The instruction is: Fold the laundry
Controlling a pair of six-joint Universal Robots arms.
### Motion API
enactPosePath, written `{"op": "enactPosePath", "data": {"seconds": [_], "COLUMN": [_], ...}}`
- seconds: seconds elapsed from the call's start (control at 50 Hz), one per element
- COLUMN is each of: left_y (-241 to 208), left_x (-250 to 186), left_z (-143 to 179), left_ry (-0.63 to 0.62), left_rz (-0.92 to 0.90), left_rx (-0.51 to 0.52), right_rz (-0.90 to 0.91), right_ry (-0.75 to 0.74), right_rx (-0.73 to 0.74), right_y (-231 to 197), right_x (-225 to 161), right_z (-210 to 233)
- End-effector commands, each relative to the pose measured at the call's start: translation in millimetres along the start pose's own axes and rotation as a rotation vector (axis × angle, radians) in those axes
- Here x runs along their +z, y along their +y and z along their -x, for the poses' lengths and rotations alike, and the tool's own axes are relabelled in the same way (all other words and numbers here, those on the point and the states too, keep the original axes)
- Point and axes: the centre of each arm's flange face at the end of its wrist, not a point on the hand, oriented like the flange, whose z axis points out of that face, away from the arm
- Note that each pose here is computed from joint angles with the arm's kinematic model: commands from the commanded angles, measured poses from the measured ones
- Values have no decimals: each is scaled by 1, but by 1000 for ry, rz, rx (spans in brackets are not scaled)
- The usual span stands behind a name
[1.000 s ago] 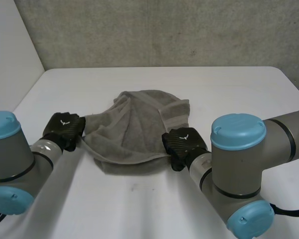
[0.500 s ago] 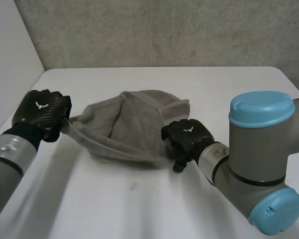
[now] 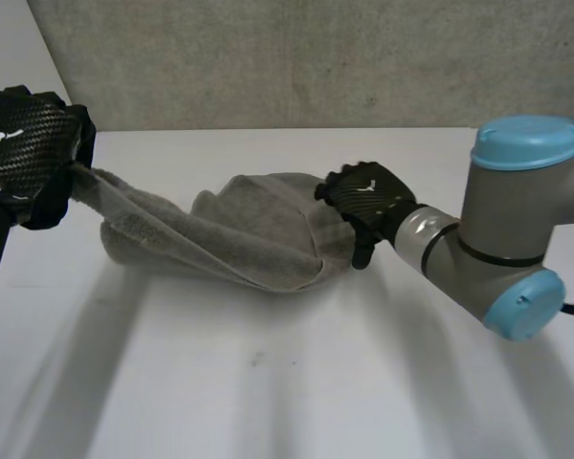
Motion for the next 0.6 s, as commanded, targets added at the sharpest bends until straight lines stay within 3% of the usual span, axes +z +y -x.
{"op": "enactPosePath", "data": {"seconds": [0.02,0.24,0.6], "left_y": [-1,3,-6], "left_x": [-10,-31,-31], "left_z": [-2,-6,-1], "left_ry": [14,20,3], "left_rz": [33,53,30], "left_rx": [-11,-12,-9], "right_rz": [-77,-67,-30], "right_ry": [-46,-73,-120], "right_rx": [-280,-497,-558], "right_y": [7,39,58], "right_x": [31,66,67], "right_z": [19,30,40]}}
